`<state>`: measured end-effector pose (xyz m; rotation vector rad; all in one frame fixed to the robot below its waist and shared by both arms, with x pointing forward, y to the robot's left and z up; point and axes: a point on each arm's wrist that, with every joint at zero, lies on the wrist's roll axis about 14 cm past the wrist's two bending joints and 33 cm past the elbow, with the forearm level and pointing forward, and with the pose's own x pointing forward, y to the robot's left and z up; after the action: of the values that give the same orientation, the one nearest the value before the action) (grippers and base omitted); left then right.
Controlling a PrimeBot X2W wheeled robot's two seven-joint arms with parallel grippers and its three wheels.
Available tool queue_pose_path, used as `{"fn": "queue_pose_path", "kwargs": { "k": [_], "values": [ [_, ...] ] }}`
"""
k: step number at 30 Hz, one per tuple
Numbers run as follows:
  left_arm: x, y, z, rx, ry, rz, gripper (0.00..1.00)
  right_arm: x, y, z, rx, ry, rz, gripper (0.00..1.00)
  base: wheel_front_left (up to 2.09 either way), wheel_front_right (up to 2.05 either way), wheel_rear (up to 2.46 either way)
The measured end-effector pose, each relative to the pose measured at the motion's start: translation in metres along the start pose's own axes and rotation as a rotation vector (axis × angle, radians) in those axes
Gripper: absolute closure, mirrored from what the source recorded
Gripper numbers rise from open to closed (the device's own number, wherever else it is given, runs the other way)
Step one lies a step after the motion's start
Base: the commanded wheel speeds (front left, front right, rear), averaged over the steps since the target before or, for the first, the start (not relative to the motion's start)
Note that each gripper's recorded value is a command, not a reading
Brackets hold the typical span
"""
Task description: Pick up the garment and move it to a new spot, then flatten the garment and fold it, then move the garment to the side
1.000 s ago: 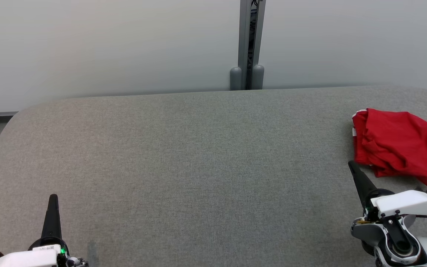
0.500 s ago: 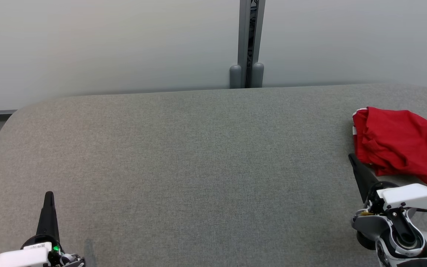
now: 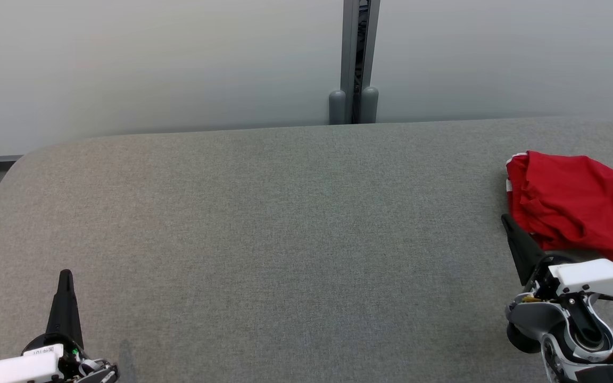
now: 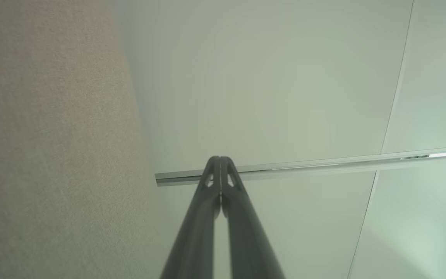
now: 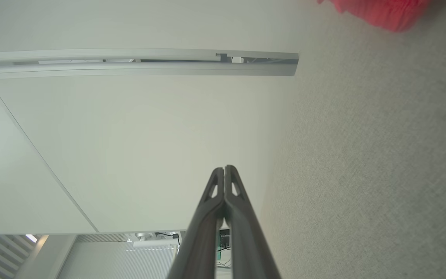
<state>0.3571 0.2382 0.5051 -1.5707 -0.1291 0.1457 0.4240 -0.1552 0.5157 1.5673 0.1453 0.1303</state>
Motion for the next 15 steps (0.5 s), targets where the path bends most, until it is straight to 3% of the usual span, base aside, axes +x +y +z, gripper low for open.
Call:
{"fn": "queue_pose_path", "kwargs": {
  "k": [15],
  "values": [
    [0.0001, -0.0001, 0.0000, -0.001, 0.000, 0.000, 1.00, 0.0000, 0.0002, 0.0006, 0.002, -0.002, 0.001, 1.00, 0.00, 0.00, 0.00]
  ]
}}
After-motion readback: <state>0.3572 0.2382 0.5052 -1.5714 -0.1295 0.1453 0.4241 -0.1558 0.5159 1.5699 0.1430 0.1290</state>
